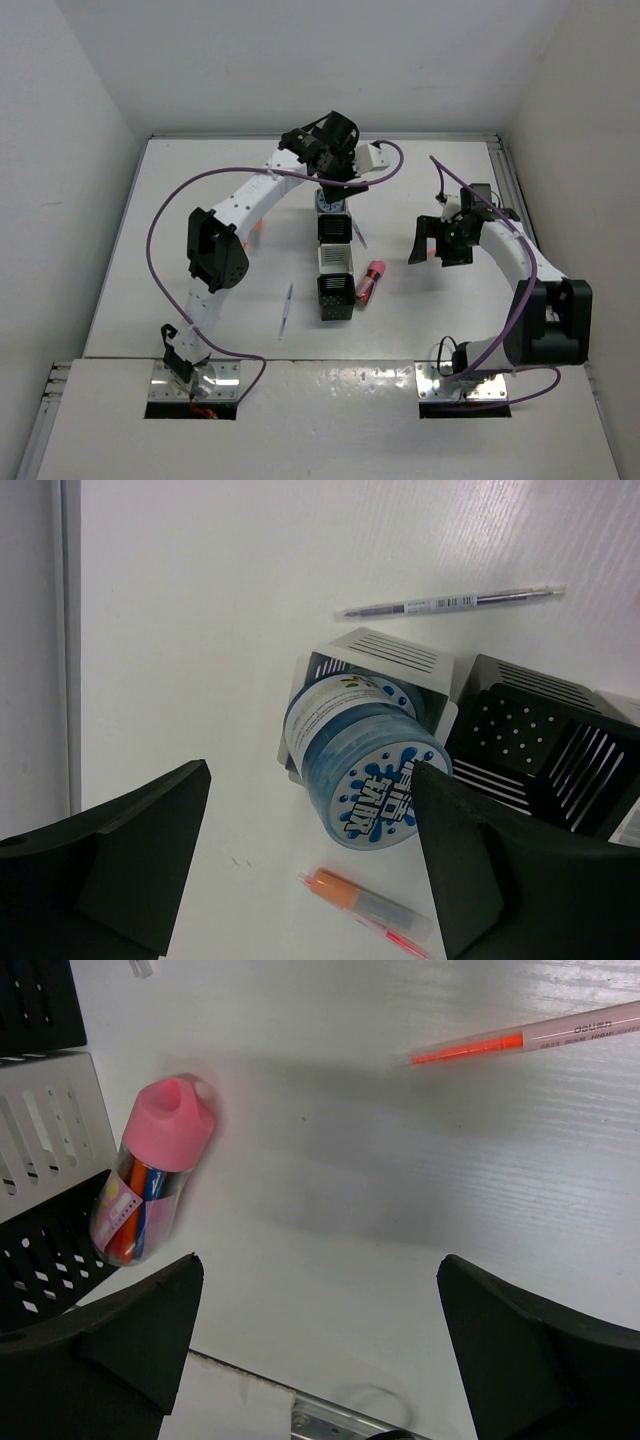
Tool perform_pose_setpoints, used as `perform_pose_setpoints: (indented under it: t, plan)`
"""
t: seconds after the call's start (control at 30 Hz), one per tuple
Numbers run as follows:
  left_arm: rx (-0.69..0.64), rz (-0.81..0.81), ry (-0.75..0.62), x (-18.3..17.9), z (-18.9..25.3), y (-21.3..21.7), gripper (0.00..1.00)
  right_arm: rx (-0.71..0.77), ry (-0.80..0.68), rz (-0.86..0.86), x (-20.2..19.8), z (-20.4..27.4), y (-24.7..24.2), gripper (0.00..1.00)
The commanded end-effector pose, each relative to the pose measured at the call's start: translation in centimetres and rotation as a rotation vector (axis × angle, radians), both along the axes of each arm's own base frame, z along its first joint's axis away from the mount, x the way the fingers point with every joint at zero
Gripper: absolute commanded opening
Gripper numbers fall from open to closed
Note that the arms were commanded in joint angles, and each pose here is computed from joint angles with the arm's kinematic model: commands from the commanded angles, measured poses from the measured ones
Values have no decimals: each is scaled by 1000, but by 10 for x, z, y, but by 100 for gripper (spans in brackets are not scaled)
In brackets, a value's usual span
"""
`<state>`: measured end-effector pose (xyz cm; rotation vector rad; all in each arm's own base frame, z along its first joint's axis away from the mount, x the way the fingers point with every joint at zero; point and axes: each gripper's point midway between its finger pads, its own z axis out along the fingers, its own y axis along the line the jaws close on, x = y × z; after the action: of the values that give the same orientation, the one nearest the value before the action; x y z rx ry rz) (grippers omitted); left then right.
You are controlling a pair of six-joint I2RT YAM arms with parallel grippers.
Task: Sort the stationery into containers
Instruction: Place the stationery into the container, then grab a piece of stationery with the left arm
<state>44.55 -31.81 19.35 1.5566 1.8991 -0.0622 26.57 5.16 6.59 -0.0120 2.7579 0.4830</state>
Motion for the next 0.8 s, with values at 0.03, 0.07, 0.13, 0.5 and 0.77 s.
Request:
perform_pose_setpoints:
  t: [0.03, 0.07, 0.13, 0.5, 0.77]
  plan:
    - [-76, -4, -45, -4, 35, 0, 88, -7, -62, 8, 9, 16, 1, 99]
    - [-83, -1, -49, -6, 38, 2, 88, -9, -64, 10, 9, 16, 1, 99]
    - [-104, -16, -47, -9, 41, 3, 88, -13, -64, 12, 8, 15, 0, 99]
    - [-347, -158, -291, -28, 84, 41, 92, -18, -68, 20, 8, 14, -1, 99]
    - [-400, -312, -280, -36, 68, 44, 100, -27, -60, 21, 8, 11, -3, 99]
